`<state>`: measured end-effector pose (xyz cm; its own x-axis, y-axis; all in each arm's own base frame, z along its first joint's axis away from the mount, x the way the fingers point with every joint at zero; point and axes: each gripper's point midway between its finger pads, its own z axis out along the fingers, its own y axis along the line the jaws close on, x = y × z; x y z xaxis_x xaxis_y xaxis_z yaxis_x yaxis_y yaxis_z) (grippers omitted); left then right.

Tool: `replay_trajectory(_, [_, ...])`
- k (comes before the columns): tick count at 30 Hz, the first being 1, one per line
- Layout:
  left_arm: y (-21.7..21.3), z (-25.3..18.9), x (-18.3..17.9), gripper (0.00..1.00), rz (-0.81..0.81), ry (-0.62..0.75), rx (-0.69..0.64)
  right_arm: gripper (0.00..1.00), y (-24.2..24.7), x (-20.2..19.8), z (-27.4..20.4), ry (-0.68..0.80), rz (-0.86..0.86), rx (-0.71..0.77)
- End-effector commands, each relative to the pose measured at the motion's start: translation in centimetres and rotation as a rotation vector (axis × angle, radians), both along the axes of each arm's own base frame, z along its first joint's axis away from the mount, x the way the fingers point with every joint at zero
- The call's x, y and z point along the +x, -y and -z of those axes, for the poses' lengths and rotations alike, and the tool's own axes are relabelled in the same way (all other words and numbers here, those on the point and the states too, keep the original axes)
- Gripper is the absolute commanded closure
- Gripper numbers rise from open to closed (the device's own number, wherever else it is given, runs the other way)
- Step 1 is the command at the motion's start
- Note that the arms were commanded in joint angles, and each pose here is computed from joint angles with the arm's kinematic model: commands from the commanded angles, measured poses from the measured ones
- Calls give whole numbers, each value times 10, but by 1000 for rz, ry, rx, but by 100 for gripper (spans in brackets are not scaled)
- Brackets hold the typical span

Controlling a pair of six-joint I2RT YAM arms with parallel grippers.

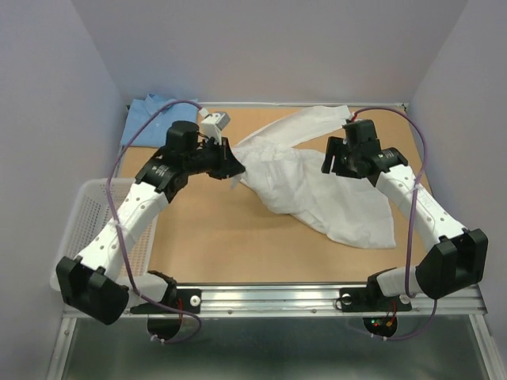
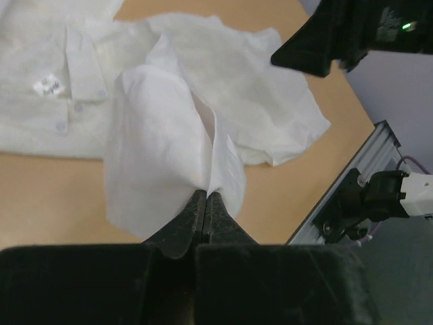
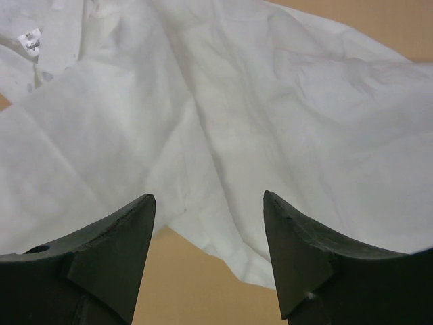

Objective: Fold and stack the long sleeve shirts
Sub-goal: Flatten the shirt out

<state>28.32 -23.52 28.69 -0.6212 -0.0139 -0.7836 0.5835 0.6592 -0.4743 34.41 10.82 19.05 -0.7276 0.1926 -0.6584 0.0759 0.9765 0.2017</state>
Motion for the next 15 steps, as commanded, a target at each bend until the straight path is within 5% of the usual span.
replay_trajectory(1, [-7, 73, -16, 100, -69, -289, 44, 30, -5, 9, -9, 41, -9, 21])
replay_trajectory(4, [-20, 71, -26, 100, -115, -276, 48, 30, -4, 7, 1, 17, 2, 15])
replay_trajectory(7, [-41, 34, -24, 100, -237, -113, -1, 30, -4, 6, 7, 1, 3, 17])
replay_trajectory(10, [-74, -12, -29, 100, -416, 99, -119, 31, -6, 7, 13, -12, 1, 17])
replay_trajectory(15, [-132, -22, -45, 100, -746, 160, -281, 33, -14, 10, 18, -28, -12, 50])
